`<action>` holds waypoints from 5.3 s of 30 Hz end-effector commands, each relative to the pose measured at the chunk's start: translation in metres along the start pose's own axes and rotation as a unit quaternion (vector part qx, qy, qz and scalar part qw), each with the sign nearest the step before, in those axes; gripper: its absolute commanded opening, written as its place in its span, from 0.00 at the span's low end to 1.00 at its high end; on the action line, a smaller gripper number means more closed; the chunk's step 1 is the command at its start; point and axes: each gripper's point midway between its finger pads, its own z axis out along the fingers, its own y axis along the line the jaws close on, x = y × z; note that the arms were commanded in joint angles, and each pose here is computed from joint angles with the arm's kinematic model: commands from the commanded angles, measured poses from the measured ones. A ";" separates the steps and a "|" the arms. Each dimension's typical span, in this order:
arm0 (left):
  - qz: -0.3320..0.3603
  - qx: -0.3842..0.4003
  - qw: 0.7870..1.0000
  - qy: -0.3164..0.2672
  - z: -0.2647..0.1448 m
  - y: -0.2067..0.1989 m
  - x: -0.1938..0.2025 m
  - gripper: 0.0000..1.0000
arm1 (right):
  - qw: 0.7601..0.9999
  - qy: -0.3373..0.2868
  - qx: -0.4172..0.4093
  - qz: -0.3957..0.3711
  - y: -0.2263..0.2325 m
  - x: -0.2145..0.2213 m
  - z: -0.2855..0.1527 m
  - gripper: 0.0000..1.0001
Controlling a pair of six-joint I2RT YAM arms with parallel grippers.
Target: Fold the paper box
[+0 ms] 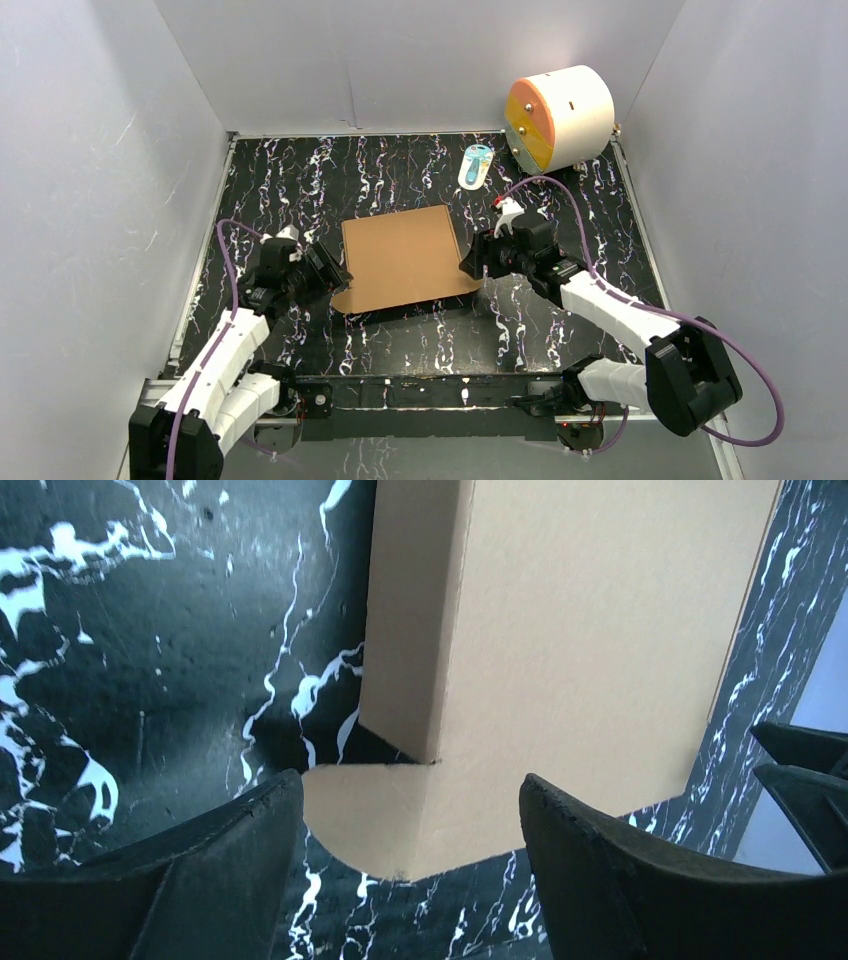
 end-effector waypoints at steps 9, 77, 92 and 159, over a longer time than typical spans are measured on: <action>-0.001 0.029 0.998 0.049 0.003 -0.006 0.020 0.77 | 0.999 0.026 -0.029 0.035 0.007 0.019 0.012 0.68; 0.103 -0.001 0.994 -0.023 -0.007 -0.001 -0.076 0.90 | 0.598 -0.123 -0.015 -0.792 0.147 0.039 0.052 0.01; 0.090 0.068 0.991 -0.067 -0.075 -0.062 -0.103 0.90 | 0.653 -0.059 -0.085 -0.750 0.182 0.001 -0.003 0.00; 0.305 0.140 0.942 -0.006 -0.089 -0.088 -0.075 0.76 | 0.948 -0.001 0.014 -0.319 0.036 -0.130 -0.058 0.52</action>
